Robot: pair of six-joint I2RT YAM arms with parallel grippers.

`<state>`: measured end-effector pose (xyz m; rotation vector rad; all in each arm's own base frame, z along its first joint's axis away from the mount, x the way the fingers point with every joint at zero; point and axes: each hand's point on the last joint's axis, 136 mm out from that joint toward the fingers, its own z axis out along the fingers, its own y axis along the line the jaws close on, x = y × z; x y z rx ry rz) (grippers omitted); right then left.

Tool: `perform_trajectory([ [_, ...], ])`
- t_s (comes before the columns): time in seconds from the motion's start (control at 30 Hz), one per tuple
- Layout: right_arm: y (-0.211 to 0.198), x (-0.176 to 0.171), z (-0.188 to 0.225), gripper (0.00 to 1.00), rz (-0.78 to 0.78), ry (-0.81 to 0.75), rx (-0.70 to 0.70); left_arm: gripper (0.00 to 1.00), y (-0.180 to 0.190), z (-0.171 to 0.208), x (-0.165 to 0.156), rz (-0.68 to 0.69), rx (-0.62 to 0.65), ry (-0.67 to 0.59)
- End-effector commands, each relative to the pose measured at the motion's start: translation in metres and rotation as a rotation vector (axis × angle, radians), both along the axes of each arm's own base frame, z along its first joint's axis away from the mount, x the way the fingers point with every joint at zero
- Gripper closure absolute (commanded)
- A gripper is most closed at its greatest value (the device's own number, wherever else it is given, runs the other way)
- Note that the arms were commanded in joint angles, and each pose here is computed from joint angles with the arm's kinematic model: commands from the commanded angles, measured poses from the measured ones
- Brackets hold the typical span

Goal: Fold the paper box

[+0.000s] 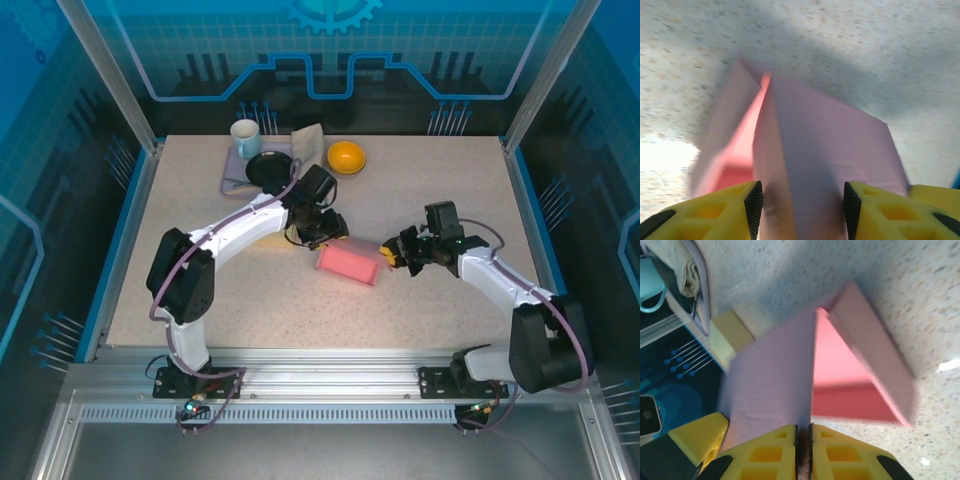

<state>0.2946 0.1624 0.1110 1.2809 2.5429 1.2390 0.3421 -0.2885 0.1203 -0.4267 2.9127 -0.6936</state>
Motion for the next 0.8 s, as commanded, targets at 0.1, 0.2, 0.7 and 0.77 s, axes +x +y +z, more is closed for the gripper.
perform_trajectory([
  [0.1,-0.012,0.004,0.01,0.77,0.085,-0.057,-0.124,0.52,0.025,-0.034,-0.016,-0.038,0.149,0.056],
  [0.2,-0.015,0.004,0.012,0.78,0.122,-0.071,-0.172,0.52,0.03,-0.04,-0.022,-0.038,0.158,0.069],
  [0.7,-0.018,-0.015,0.033,0.82,0.382,-0.228,-0.485,0.52,0.043,-0.061,-0.042,-0.01,0.191,0.113],
  [0.77,-0.01,-0.017,0.031,0.81,0.447,-0.237,-0.538,0.51,0.044,-0.065,-0.043,-0.007,0.197,0.12],
])
